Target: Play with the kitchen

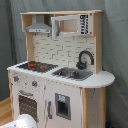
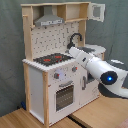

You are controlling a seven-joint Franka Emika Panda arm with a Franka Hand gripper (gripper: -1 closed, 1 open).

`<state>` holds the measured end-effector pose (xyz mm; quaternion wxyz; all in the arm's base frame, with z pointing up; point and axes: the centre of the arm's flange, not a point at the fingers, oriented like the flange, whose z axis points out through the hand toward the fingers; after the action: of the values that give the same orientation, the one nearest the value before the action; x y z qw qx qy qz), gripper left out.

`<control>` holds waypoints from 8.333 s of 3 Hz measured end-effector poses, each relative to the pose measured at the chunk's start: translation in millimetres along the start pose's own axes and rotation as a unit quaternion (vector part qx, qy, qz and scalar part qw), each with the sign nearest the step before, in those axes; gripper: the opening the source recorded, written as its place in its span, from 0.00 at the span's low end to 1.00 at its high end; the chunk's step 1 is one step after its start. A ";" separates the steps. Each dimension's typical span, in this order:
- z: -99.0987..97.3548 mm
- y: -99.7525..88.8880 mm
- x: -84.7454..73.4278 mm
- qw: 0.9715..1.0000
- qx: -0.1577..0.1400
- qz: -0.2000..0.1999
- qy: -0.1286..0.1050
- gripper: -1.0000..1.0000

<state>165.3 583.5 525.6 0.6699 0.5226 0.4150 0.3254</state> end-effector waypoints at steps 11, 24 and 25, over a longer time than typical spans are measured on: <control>48.2 -181.8 25.1 0.932 -0.064 -0.268 0.236 1.00; 186.3 -237.7 -113.5 0.949 0.016 -0.272 0.157 1.00; 201.8 -235.2 -106.1 0.960 0.025 -0.229 0.159 1.00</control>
<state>299.6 347.5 342.4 0.6385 0.3715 0.6327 0.2324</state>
